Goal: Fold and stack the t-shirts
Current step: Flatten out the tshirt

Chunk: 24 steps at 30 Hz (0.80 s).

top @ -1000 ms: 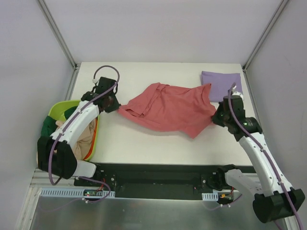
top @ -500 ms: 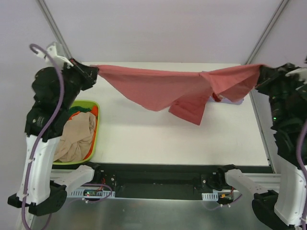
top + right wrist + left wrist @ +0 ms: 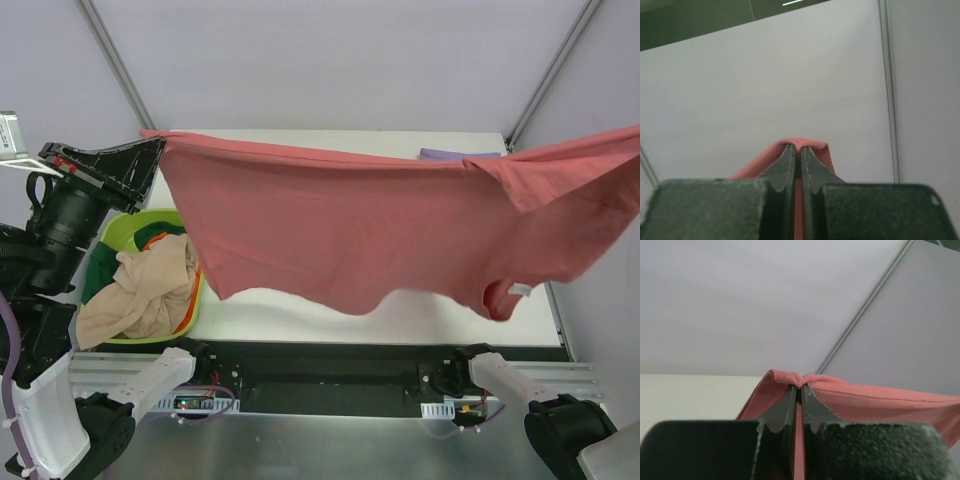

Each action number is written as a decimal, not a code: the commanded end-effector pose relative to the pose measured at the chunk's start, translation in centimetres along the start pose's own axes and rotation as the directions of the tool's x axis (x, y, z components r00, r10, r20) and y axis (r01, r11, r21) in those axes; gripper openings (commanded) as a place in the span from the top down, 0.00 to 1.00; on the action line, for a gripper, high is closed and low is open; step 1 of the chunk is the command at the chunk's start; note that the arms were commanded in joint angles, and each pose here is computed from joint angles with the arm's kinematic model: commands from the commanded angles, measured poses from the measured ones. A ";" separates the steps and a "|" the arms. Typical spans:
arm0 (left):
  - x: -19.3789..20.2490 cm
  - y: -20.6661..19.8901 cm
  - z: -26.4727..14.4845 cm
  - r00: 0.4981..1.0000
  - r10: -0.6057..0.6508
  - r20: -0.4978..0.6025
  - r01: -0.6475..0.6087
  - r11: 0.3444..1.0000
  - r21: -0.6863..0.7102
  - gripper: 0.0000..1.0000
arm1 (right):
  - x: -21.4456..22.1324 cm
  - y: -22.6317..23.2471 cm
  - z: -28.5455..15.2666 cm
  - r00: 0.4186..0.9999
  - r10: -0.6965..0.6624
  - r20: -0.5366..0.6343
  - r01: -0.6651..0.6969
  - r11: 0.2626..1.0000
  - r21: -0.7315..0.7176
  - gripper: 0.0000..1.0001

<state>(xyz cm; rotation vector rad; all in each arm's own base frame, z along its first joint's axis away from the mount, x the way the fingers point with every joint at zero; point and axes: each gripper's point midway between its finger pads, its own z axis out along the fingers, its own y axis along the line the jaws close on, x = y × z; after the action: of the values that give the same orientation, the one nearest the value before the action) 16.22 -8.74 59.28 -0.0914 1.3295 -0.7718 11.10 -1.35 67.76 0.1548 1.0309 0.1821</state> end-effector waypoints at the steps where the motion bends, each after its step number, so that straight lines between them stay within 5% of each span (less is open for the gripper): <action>1: 0.2 -0.1 1.0 0.999 0.033 -0.018 -0.033 0.999 0.020 1.00 | -0.4 0.0 3.0 0.997 -0.058 0.040 0.057 0.998 0.029 0.99; 7: 4.9 6.6 7.0 0.992 0.030 -0.121 -0.056 0.975 -0.215 1.00 | 7.9 -1.3 10.6 0.971 -0.194 -0.138 0.213 0.967 0.139 0.99; 12: 13.6 16.4 12.4 0.951 -0.027 -0.307 -0.126 0.875 -0.467 1.00 | 22.6 -2.3 16.2 0.887 -0.267 -0.376 0.328 0.939 0.107 0.98; 19: 29.1 30.3 17.8 0.775 -0.258 -0.577 -0.205 0.762 -0.615 1.00 | 47.3 -6.3 17.7 0.700 -0.196 -0.687 0.342 0.936 0.081 0.97; 24: 37.6 37.8 19.5 0.665 -0.357 -0.656 -0.261 0.712 -0.652 1.00 | 60.5 -7.9 16.1 0.547 -0.122 -0.828 0.309 0.949 0.064 0.97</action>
<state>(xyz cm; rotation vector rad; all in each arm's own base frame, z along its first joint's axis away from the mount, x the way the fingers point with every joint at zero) 49.43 -8.40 15.38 -0.4882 2.4332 -0.2433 52.38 2.89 22.66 0.0441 2.1145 -0.2178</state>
